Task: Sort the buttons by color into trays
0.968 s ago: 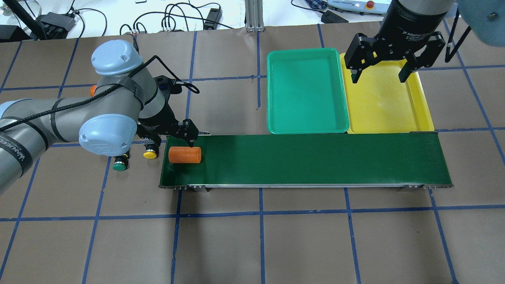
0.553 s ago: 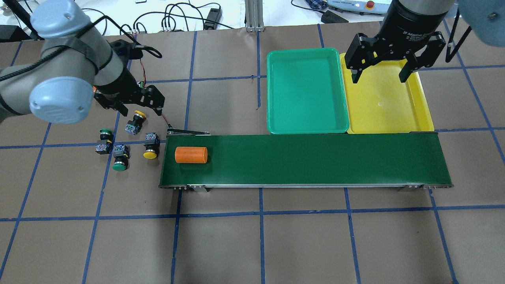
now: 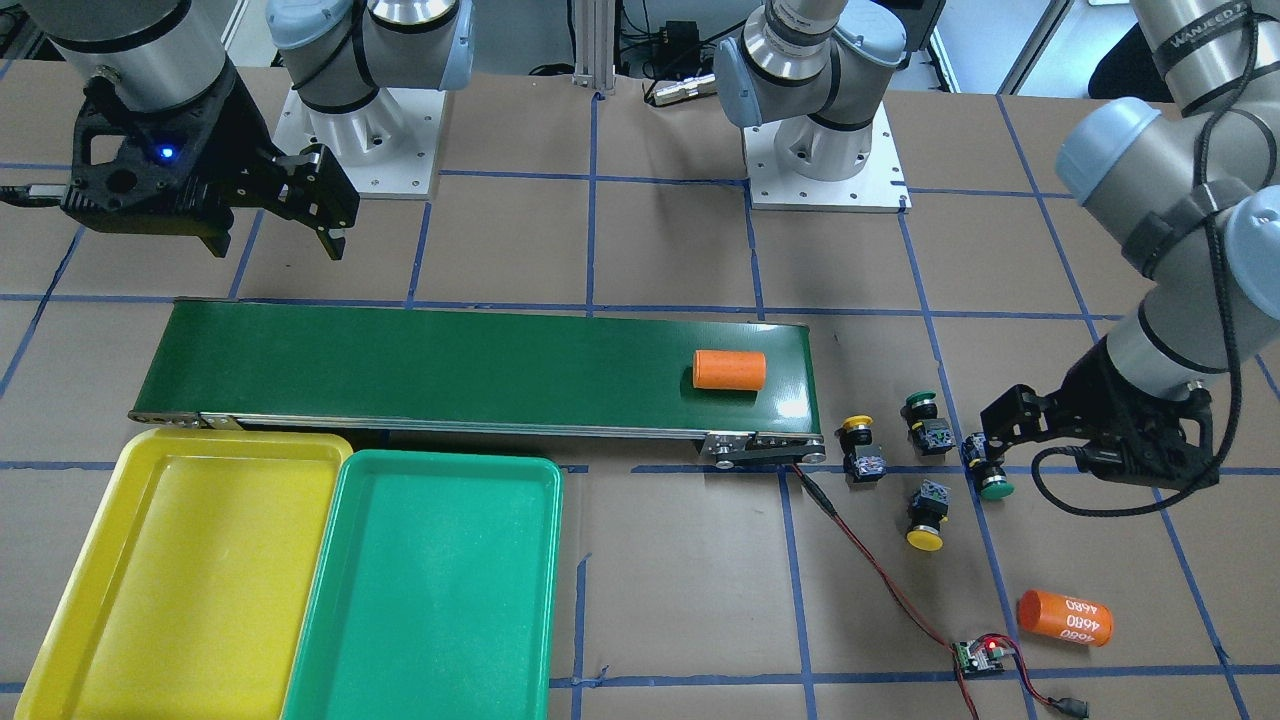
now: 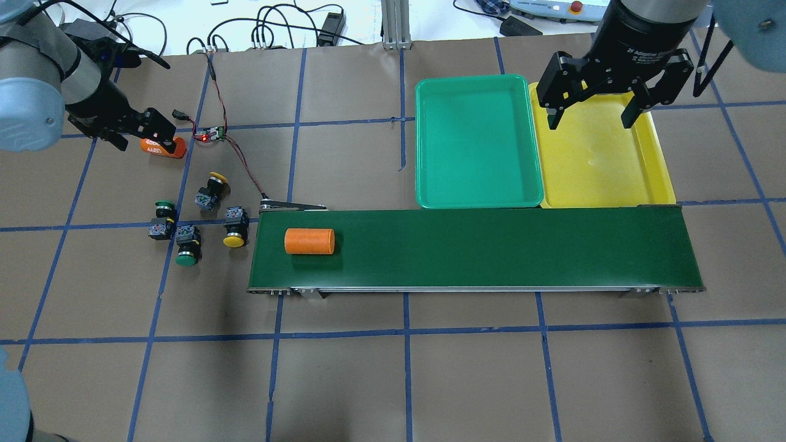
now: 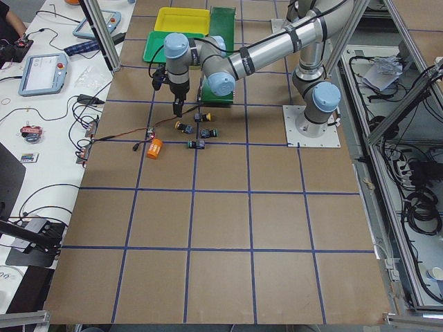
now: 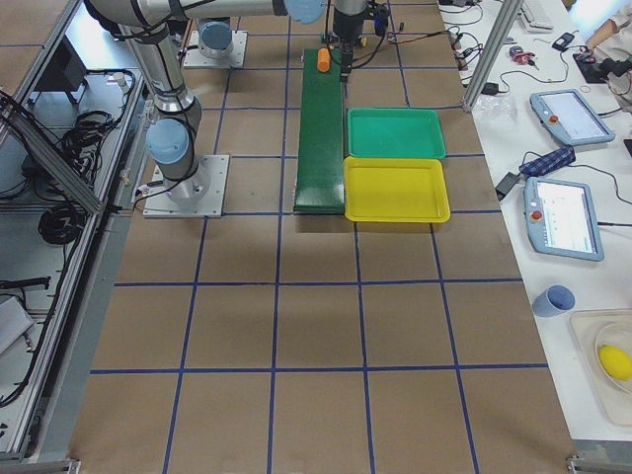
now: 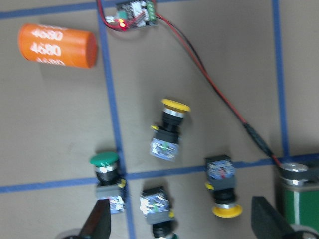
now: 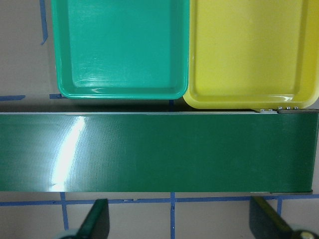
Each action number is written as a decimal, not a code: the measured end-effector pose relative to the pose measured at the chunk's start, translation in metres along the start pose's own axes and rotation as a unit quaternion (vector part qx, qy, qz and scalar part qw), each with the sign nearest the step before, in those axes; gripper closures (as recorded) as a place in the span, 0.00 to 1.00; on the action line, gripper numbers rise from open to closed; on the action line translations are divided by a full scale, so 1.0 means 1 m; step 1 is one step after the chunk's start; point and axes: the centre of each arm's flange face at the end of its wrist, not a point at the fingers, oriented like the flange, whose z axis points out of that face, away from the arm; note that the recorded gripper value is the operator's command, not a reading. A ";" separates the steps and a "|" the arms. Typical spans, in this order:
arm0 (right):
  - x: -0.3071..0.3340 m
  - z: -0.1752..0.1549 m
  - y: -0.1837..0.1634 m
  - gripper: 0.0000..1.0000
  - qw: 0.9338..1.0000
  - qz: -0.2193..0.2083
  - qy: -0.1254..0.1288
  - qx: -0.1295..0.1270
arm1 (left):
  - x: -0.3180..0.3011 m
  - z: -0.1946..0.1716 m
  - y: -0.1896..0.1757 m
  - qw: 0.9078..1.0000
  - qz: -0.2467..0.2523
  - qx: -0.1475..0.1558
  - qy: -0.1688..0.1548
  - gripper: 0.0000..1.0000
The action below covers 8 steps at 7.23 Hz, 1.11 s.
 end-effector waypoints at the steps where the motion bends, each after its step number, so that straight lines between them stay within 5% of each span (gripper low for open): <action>1: 0.000 0.000 0.000 0.00 1.000 0.000 0.000 0.000 | -0.017 0.014 -0.018 1.000 0.016 -0.003 0.001 0.00; 5: 0.000 0.001 0.000 0.00 1.000 0.000 -0.001 -0.001 | -0.070 0.082 -0.082 0.998 0.064 -0.019 -0.013 0.00; 8: 0.000 0.001 0.000 0.00 1.000 0.001 -0.001 -0.001 | -0.083 0.109 -0.098 0.997 0.065 -0.030 -0.014 0.00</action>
